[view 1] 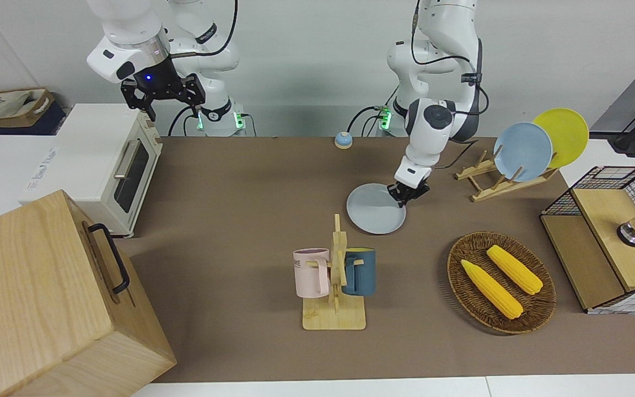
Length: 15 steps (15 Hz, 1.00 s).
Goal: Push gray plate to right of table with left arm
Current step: 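Push the gray plate across the table with the left gripper, away from the basket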
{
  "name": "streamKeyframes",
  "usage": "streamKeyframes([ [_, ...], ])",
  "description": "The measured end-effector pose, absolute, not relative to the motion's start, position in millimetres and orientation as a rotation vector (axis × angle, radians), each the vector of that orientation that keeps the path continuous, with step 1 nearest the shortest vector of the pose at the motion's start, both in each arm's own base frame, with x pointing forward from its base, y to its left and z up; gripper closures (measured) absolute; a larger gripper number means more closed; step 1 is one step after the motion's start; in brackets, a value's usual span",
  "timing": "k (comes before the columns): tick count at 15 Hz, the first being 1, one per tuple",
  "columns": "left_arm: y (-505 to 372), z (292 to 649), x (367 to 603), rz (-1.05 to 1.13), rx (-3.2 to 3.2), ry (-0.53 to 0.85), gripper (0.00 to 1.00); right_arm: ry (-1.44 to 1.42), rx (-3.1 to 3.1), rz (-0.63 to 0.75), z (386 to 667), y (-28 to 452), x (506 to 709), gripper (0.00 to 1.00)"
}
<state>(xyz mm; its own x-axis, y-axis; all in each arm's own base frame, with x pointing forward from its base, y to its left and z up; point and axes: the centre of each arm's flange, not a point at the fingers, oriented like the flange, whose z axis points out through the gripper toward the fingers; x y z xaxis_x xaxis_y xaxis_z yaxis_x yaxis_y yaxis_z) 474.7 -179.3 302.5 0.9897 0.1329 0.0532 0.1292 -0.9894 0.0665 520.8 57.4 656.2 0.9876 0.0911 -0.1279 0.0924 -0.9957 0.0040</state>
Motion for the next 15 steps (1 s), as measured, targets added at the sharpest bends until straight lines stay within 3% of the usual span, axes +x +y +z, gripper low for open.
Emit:
streamKeyframes([
  [9, -260.4, 303.1, 463.9, 0.075, 3.01, 0.292, 0.99, 0.144, 3.122, -0.2, 656.2, 57.4, 520.8, 0.01],
  [15, -324.6, 305.9, 444.1, 0.056, 2.97, 0.355, 0.99, 0.144, 3.122, -0.2, 656.2, 57.4, 520.8, 0.01],
])
